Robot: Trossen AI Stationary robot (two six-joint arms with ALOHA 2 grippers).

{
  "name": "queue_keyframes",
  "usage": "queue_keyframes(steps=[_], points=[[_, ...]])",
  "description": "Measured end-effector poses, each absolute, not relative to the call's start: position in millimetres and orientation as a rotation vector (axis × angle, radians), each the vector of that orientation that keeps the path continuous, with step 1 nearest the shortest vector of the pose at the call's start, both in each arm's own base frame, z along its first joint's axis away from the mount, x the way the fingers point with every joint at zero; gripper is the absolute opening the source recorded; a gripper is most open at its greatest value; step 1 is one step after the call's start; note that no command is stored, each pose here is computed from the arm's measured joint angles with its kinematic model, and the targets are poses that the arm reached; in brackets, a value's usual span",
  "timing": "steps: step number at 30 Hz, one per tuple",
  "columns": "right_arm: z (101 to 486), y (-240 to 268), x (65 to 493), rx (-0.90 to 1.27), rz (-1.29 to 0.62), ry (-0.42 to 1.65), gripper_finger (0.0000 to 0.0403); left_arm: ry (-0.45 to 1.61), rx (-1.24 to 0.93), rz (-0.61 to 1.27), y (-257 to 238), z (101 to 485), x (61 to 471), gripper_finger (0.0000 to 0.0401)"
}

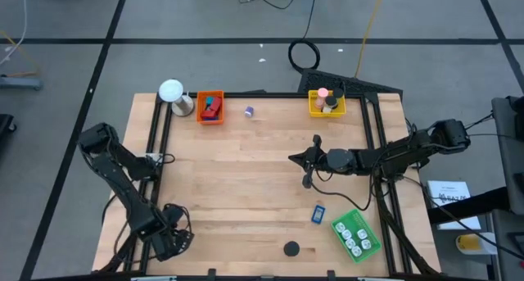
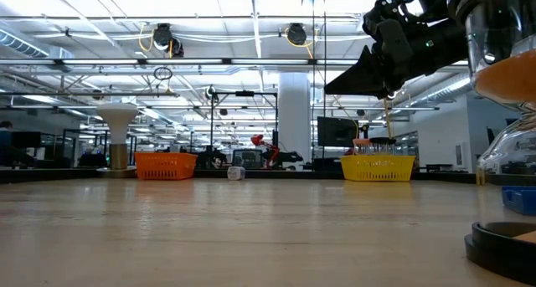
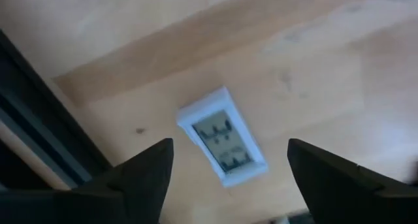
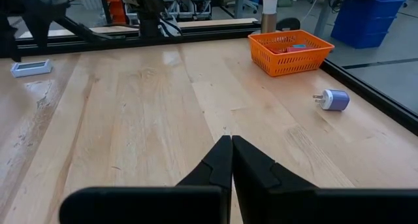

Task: Pick & Place Office items
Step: Put the white digital clock into the orange bin

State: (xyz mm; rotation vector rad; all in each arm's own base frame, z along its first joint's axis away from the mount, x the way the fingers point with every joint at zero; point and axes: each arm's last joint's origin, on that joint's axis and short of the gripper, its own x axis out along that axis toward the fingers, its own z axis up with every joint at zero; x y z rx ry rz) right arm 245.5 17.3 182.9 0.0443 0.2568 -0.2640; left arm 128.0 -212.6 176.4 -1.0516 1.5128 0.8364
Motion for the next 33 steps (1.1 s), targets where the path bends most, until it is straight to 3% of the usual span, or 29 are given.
queue_keyframes(steps=[9,22,26,33], points=[[182.9,17.3,245.5,0.044,-0.264,0.257,0.0004,1.608,-1.004,0.812,-228.2,147.8,136.1,0.0275],[182.9,17.3,245.5,0.044,-0.264,0.257,0.0004,1.621,-0.835,0.652,-217.1,142.6,152.9,0.0140],[182.8,17.3,245.5,0.044,-0.264,0.257,0.0004,1.548,-0.688,0.561,-203.5,142.7,167.0,0.0143],[182.8,17.3,245.5,0.044,-0.264,0.257,0.0004,1.436,-0.468,0.508,-174.9,141.1,191.4,0.0192]])
